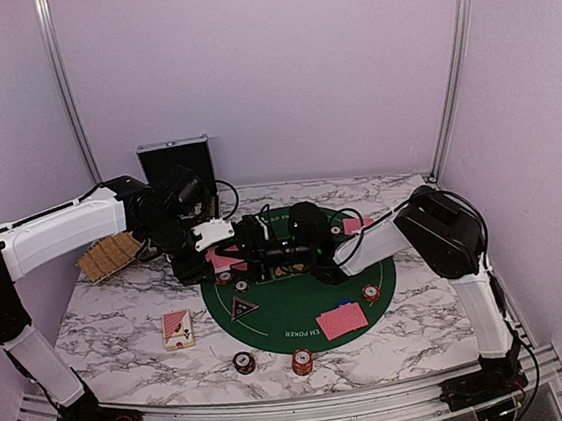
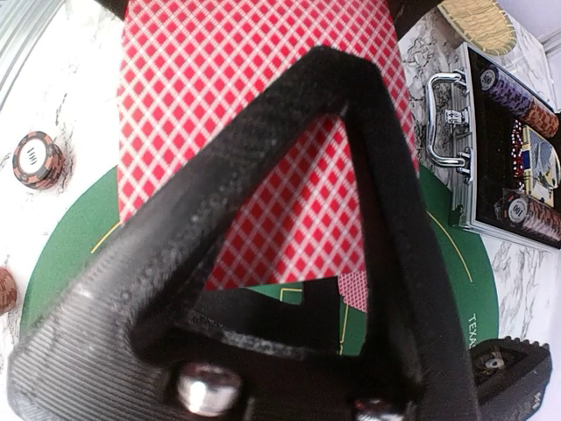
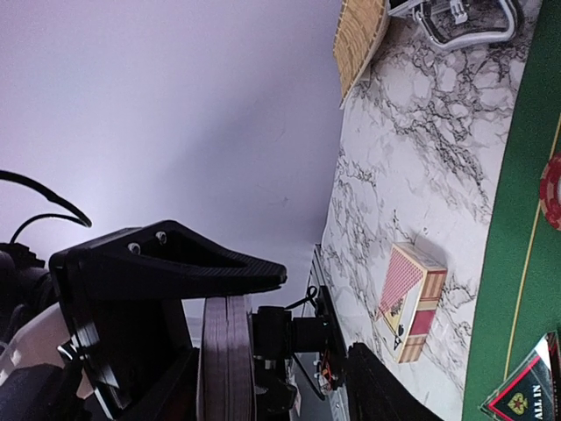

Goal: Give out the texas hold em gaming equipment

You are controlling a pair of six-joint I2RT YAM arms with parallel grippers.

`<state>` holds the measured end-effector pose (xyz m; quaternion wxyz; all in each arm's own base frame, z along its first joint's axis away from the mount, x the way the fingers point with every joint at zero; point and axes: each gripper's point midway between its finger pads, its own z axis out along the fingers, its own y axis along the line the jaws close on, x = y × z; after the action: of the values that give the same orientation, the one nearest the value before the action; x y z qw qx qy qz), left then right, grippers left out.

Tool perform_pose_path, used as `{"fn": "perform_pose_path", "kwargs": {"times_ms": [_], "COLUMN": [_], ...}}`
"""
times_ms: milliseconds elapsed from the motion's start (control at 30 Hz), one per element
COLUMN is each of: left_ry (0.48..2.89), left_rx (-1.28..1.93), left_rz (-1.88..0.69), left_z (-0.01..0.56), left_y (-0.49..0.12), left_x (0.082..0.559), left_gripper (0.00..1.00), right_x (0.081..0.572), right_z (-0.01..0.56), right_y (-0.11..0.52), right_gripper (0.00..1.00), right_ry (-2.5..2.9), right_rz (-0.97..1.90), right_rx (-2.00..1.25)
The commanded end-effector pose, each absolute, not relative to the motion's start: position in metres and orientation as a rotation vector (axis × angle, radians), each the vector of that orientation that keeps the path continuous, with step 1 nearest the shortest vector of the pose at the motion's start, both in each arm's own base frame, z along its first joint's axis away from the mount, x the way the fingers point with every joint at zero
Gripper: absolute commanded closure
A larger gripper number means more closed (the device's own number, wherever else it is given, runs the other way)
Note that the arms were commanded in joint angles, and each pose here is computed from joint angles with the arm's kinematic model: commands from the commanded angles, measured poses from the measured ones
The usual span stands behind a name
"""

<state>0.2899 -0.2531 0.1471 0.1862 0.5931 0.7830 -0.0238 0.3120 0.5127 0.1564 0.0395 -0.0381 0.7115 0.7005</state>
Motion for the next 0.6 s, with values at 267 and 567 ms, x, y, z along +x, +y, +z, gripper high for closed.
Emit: {"fn": "perform_pose_path", "kwargs": {"times_ms": [267,567], "left_ry": [2.176,2.182], "left_rx": [1.655,1.656], "left_rz": [-0.069,-0.064], "left_z": [0.158,0.156], "left_y": [-0.256,-0.254], "left_x": [0.291,0.291], "left_gripper": [1.00,1.00], "right_x": [0.323,0.324], "right_z": [0.195,0.200], "right_y": [0.483,0.475], "right_gripper": [0.75,1.00], "right_ry": [2.073,2.081], "right_rz": [2.143,2.126], "right_rx": [-0.111,-0.101]}}
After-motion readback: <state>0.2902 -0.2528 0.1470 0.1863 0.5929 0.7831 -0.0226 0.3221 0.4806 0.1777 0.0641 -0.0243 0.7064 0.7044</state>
